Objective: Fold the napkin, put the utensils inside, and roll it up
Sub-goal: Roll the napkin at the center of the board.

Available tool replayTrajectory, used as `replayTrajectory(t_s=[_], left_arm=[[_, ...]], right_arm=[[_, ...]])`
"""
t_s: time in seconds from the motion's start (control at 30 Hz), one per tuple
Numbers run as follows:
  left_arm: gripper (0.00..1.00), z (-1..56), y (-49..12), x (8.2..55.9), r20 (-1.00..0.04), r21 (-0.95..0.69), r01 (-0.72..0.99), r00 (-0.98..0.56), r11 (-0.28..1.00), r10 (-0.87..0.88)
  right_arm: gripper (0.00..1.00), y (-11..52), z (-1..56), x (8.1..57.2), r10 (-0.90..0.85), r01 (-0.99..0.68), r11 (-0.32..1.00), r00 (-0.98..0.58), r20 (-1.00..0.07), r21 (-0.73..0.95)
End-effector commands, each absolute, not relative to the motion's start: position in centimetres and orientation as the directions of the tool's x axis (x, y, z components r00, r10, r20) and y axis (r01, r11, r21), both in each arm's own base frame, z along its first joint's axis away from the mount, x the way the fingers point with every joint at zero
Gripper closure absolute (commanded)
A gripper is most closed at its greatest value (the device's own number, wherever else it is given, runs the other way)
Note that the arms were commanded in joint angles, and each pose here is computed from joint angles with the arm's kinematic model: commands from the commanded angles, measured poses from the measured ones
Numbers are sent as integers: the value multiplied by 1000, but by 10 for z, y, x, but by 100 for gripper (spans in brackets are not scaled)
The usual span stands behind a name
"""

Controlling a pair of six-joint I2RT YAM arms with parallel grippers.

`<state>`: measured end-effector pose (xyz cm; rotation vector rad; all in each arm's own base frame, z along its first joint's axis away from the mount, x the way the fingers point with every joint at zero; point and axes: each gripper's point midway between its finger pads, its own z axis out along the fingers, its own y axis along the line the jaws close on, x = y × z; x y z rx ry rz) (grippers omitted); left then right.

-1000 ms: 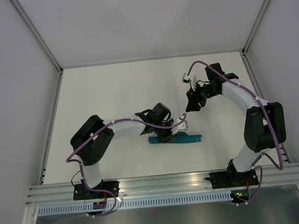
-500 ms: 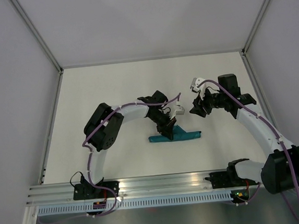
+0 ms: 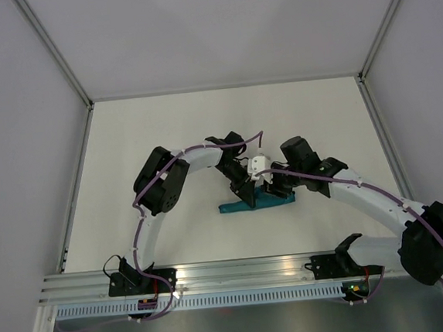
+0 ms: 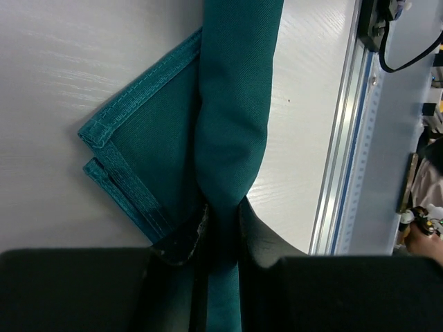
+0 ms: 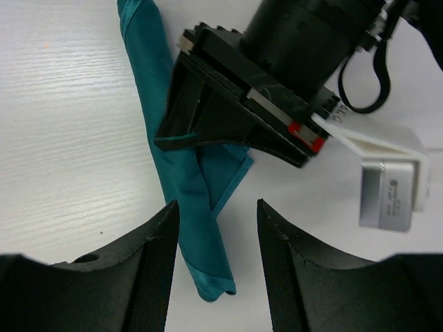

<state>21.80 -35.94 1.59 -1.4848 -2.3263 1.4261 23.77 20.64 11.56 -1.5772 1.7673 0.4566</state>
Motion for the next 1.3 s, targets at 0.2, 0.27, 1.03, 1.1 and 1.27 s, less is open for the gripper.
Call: replayTrajectory(t_s=[0.2, 0.27, 1.03, 1.1, 1.27], left_arm=[[94, -33, -323, 211, -204, -690, 663, -564, 291, 800], [93, -32, -323, 214, -203, -691, 659, -571, 297, 796], [82, -27, -329, 218, -215, -710, 646, -578, 280, 787], [77, -24, -330, 219, -223, -710, 649, -578, 275, 785], [58, -7, -335, 227, -266, -715, 651, -590, 254, 763]], right_arm=[[44, 229, 67, 231, -815, -952, 66, 122, -566, -300], [44, 232, 60, 229, -827, -950, 49, 134, -546, -307], [55, 236, 13, 212, -879, -968, -38, 150, -453, -247], [63, 236, 12, 211, -881, -970, -41, 149, -450, -240], [80, 234, 7, 206, -887, -977, -52, 140, -440, -206]])
